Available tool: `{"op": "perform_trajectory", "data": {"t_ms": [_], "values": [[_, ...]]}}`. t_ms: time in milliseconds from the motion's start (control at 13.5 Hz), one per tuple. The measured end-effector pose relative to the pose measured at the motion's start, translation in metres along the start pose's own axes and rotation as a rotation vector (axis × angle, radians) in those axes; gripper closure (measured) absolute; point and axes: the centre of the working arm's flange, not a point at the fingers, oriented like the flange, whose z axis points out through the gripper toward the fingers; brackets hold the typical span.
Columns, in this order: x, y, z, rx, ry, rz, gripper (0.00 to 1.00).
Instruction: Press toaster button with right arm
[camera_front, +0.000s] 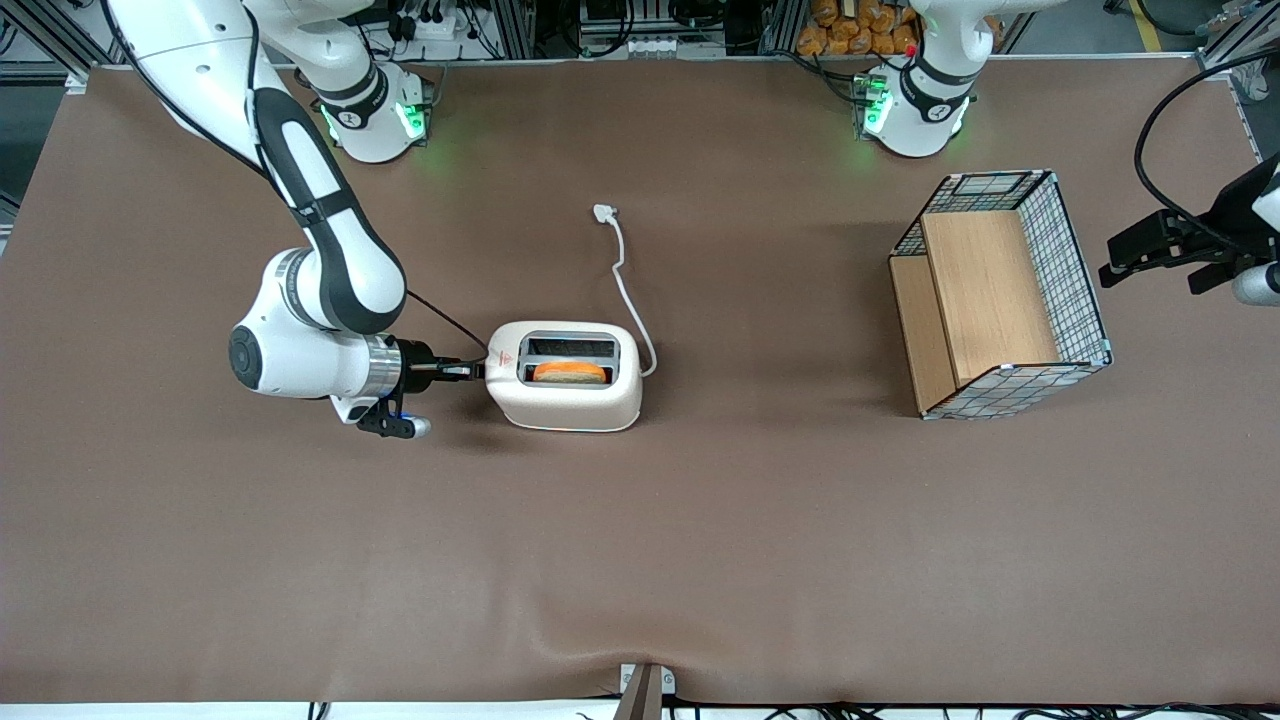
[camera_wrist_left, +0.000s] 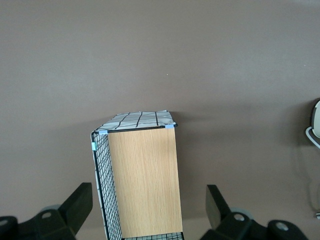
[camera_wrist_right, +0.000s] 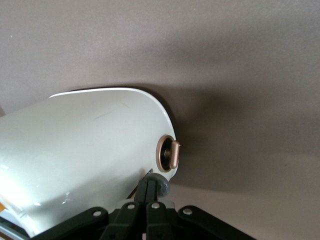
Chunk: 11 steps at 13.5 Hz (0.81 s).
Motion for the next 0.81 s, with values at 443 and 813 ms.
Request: {"op": "perform_trajectory", "data": {"t_ms": [443, 813], "values": [[0.003, -0.008, -0.015, 0.014, -0.044, -0.005, 0.99], [0.008, -0.015, -0.041, 0.006, -0.073, 0.006, 0.99]]}}
